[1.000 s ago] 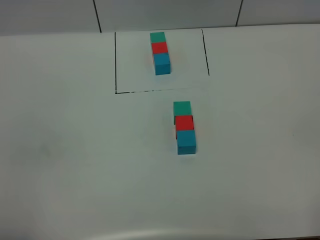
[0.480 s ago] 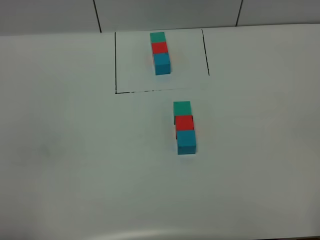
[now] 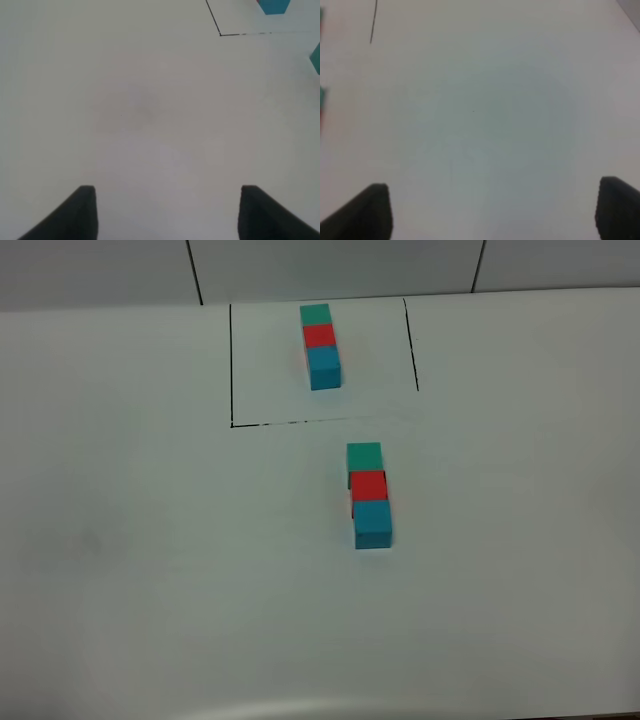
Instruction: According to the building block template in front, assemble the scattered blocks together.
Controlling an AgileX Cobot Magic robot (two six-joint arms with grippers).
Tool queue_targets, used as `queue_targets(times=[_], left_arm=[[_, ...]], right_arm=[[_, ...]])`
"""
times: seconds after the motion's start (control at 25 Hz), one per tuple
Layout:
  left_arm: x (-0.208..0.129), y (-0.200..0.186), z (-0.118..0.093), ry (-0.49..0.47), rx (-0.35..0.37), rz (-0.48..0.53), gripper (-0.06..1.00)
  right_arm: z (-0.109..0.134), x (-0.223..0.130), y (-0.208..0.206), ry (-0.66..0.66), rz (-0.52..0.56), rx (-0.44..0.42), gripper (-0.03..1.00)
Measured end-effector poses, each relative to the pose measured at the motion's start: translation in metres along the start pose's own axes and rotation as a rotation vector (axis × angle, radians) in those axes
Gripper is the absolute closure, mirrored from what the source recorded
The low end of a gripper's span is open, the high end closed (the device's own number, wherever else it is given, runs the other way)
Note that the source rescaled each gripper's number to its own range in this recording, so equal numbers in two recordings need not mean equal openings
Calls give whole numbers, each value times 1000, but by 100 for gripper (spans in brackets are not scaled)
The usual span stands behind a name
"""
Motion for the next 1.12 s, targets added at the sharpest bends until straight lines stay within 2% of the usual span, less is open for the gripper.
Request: queue_targets(times=[0.4, 1.12], left_arm=[[0, 0, 0, 0, 0, 0, 64], [0, 0, 0, 0, 0, 0, 64]], right_arm=[[2, 0, 0, -16, -6, 31, 29], [1, 0, 0, -22, -6, 30, 29]])
Point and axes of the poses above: a point on each arm's last joint axis where the gripper is mounted, y pointing out along that axis toward the gripper, z along the wrist's bending axis when the last joint is at zero, x = y × z, the point moved 6 cm from there along y, pointing out along that axis toward the gripper, and after that the axes turned 15 degrees about -y, right-handed, at the moved point
